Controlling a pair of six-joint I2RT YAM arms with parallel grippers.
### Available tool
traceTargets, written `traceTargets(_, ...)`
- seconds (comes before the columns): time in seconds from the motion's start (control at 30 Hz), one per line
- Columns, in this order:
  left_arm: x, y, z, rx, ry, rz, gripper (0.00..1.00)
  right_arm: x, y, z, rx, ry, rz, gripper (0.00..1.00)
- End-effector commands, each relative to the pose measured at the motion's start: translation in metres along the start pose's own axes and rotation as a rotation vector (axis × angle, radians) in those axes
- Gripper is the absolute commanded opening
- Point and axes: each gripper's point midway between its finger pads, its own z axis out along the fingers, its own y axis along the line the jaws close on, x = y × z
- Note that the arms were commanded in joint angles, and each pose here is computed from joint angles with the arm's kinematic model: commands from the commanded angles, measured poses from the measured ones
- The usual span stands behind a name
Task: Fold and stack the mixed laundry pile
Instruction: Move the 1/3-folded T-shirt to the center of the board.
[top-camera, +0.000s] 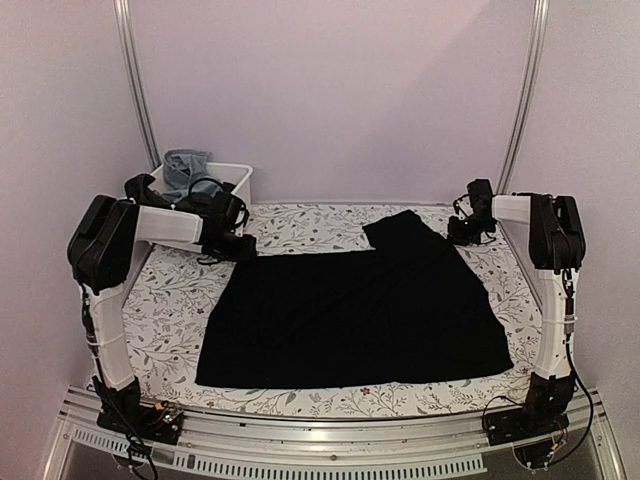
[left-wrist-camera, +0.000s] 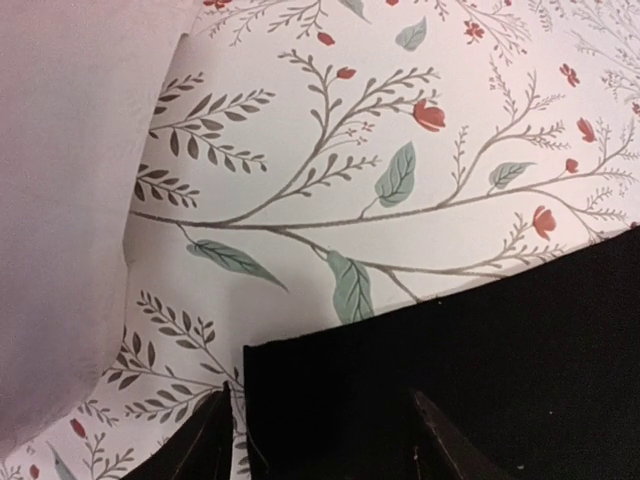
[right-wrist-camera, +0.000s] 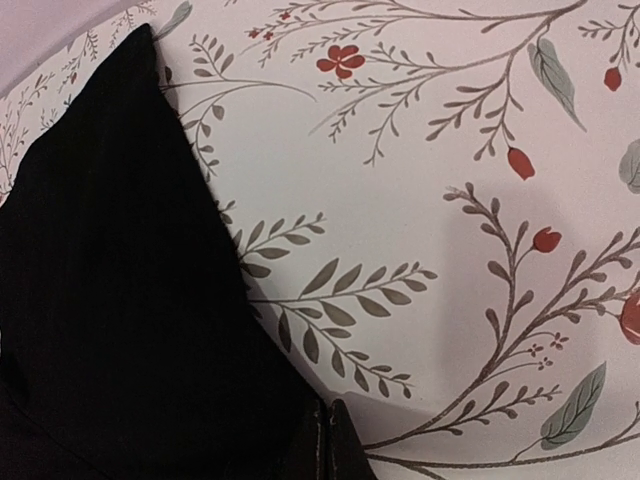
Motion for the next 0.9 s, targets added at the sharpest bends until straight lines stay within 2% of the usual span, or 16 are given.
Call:
traceTargets(0.0, -0.004, 0.02, 0.015, -0.06, 0.025, -0.002, 0.55, 0.001, -0.015, -0.001, 0.025, -0.002, 0.024, 0.0)
traceTargets(0.37, -0.009, 0.025, 0.052, -0.071, 0.068, 0.0, 0.41, 0.0, -0.021, 0.0, 0.027, -0.001, 0.034, 0.01)
traceTargets(0.5, -0.01, 0.021, 0.053, -0.05, 0.07, -0.004, 0.3, -0.008, -0.015, 0.001, -0.004, -0.013, 0.029, 0.12)
traceTargets(0.57, -0.012, 0.019, 0.051, -0.039, 0.067, -0.006, 0.22, -0.012, -0.012, 0.001, -0.021, -0.019, 0.026, 0.23)
traceTargets(0.63, -0.013, 0.018, 0.049, -0.031, 0.063, -0.01, 0.15, -0.015, -0.009, 0.003, -0.038, -0.021, 0.022, 0.29)
traceTargets(0.73, -0.016, 0.015, 0.045, -0.016, 0.053, -0.012, 0.06, -0.016, -0.004, 0.007, -0.071, -0.016, 0.017, 0.34)
traceTargets(0.87, -0.021, 0.012, 0.041, -0.003, 0.039, -0.016, 0.0, -0.013, 0.004, 0.015, -0.129, 0.012, 0.012, 0.38)
